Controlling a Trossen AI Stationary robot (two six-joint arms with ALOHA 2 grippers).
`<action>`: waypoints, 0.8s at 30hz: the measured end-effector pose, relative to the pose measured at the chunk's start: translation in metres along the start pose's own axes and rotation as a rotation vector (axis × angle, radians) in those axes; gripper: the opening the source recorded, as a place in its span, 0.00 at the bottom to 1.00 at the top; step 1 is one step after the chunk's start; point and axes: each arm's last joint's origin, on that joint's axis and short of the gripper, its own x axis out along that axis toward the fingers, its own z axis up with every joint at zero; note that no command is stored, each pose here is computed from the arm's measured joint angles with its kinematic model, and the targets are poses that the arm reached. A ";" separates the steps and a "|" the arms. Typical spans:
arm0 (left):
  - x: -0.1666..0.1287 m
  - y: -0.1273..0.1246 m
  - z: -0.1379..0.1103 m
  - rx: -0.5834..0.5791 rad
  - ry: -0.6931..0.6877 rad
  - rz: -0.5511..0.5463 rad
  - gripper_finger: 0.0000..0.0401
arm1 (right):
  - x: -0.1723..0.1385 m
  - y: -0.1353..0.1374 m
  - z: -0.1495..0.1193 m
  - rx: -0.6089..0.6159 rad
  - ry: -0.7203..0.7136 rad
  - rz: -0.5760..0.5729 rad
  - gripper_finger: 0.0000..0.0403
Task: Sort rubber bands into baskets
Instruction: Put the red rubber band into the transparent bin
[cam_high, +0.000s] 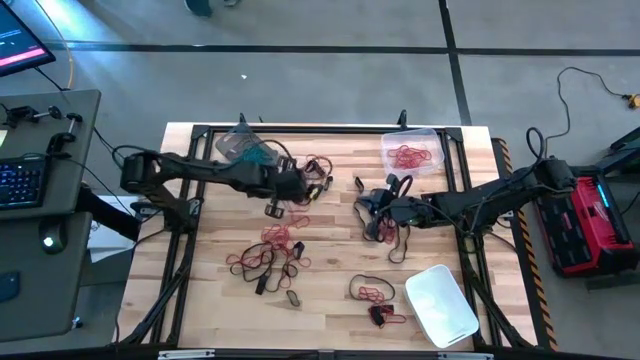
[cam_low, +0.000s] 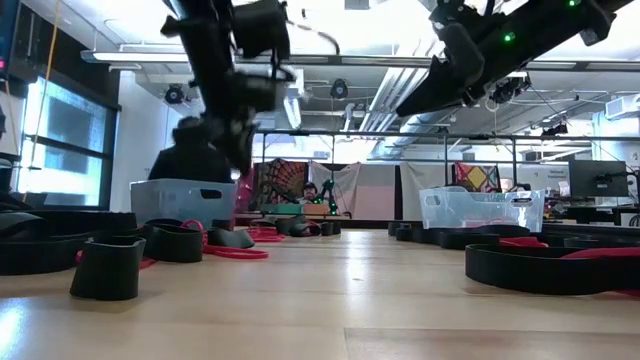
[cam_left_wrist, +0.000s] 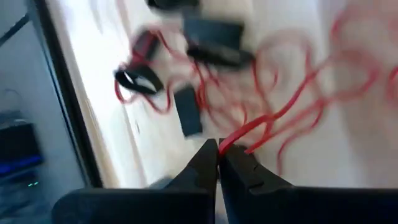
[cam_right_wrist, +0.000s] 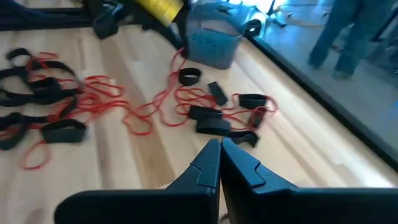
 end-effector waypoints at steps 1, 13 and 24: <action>-0.006 0.003 0.002 -0.041 -0.035 -0.007 0.00 | 0.000 0.000 -0.001 0.003 0.004 0.017 0.00; -0.036 0.021 0.021 -0.374 -0.377 -0.054 0.00 | 0.006 0.002 -0.031 0.131 -0.163 0.134 0.01; -0.046 0.021 0.038 -0.449 -0.557 -0.049 0.00 | 0.047 0.023 -0.018 0.118 -0.165 0.105 0.39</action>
